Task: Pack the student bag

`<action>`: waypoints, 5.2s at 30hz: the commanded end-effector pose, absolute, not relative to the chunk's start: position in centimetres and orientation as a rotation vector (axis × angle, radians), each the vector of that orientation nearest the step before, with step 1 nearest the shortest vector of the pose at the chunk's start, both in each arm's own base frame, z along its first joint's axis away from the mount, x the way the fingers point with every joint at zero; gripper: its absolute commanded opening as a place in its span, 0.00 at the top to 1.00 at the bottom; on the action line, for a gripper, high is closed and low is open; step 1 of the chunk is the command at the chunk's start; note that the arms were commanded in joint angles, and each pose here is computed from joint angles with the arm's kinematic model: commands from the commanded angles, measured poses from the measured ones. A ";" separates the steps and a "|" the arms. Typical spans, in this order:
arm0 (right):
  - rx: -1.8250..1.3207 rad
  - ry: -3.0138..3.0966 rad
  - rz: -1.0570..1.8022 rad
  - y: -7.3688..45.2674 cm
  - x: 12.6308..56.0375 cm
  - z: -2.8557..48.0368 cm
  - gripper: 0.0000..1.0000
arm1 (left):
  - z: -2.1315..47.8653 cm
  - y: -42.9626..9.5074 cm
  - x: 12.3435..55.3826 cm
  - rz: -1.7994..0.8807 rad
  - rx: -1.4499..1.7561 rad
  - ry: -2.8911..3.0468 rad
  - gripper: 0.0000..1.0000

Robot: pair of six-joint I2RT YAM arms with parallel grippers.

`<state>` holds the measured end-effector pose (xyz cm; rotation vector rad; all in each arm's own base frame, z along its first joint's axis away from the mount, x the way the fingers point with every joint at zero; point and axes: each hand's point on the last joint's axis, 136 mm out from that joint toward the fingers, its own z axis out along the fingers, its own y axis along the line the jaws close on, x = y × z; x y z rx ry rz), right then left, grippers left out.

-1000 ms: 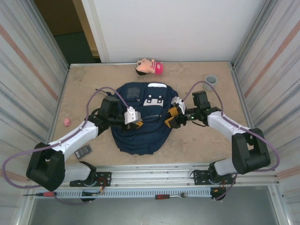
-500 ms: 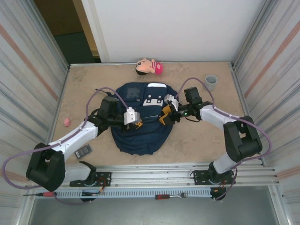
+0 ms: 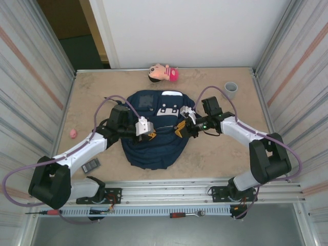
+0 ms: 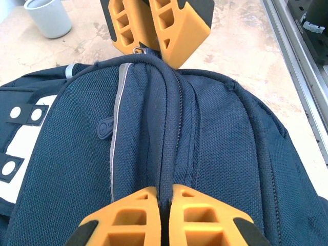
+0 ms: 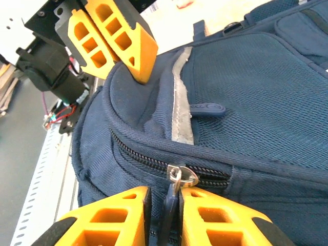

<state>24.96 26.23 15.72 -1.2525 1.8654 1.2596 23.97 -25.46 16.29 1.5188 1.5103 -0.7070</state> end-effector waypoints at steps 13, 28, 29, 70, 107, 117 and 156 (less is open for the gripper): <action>-1.148 2.039 1.250 26.5 22.8 16.6 1.00 | 17.9 -25.7 27.2 -0.437 1.410 1.587 1.00; -0.808 2.381 1.213 26.4 20.2 15.0 1.00 | 21.0 -32.1 25.4 -0.610 1.187 1.662 0.77; -0.733 2.425 1.207 25.5 20.6 14.9 1.00 | 21.1 -32.1 25.2 -0.637 1.171 1.683 0.70; -0.572 2.686 0.823 22.8 20.4 14.8 1.00 | 9.0 -19.1 26.5 -0.919 -0.446 2.516 0.82; -0.752 2.388 1.036 34.8 18.4 18.0 0.51 | 14.2 -21.1 27.7 -1.030 -0.446 2.350 1.00; -1.300 2.010 0.532 26.9 19.0 18.2 0.37 | 15.0 -20.0 27.9 -1.003 -0.405 2.354 1.00; -1.316 1.927 0.754 30.1 23.9 17.9 1.00 | 15.8 -23.9 21.8 -0.931 0.178 2.431 0.50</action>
